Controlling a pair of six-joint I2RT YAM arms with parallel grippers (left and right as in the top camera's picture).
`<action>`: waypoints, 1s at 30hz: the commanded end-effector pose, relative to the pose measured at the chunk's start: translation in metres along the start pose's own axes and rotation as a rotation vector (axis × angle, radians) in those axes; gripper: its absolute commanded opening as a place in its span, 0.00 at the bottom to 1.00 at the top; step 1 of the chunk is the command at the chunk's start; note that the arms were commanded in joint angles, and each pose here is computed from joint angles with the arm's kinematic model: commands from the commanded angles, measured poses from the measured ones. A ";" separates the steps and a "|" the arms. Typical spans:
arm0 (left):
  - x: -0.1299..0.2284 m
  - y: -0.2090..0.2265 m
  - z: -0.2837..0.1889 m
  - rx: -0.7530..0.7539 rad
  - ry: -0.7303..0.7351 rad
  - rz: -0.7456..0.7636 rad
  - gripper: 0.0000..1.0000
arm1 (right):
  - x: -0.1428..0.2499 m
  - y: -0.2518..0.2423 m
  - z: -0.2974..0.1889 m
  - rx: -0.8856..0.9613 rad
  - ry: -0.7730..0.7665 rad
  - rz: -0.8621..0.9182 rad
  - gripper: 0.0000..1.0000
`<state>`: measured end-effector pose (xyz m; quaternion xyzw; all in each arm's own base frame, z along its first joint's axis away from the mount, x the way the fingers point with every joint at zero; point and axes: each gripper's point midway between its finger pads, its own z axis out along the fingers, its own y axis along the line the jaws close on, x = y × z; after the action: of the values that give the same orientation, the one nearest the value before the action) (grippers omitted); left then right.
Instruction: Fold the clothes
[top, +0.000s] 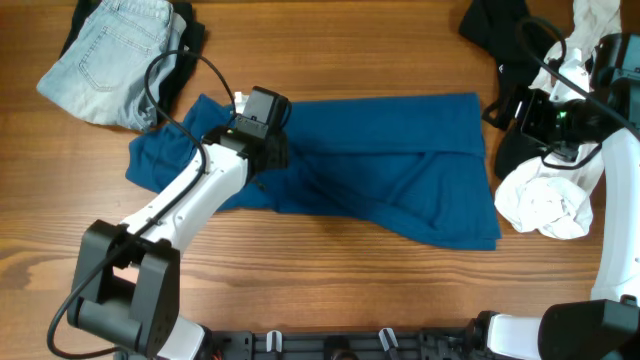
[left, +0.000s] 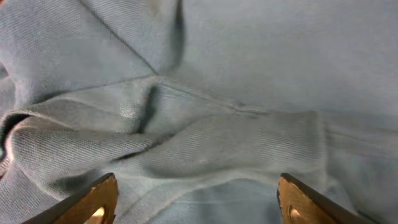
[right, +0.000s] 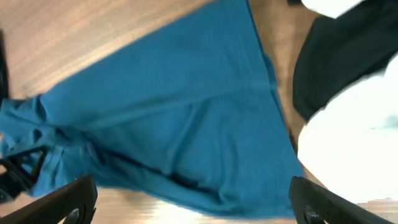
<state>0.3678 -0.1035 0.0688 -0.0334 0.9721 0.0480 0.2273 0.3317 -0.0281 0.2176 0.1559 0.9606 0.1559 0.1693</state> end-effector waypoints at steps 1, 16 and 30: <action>-0.013 0.017 0.003 -0.002 -0.008 -0.065 0.77 | 0.016 -0.020 0.002 0.108 0.065 0.101 1.00; -0.015 0.037 0.011 0.093 0.054 -0.232 0.75 | 0.158 -0.104 0.075 0.472 0.425 0.489 0.95; -0.019 0.036 0.011 0.098 0.040 -0.241 0.81 | 0.168 -0.117 0.124 0.515 0.279 0.645 0.82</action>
<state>0.3803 -0.0650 0.0651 -0.1314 0.9695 -0.0186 0.2060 0.2005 -0.0382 0.0276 0.4253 0.9019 0.0029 -0.0752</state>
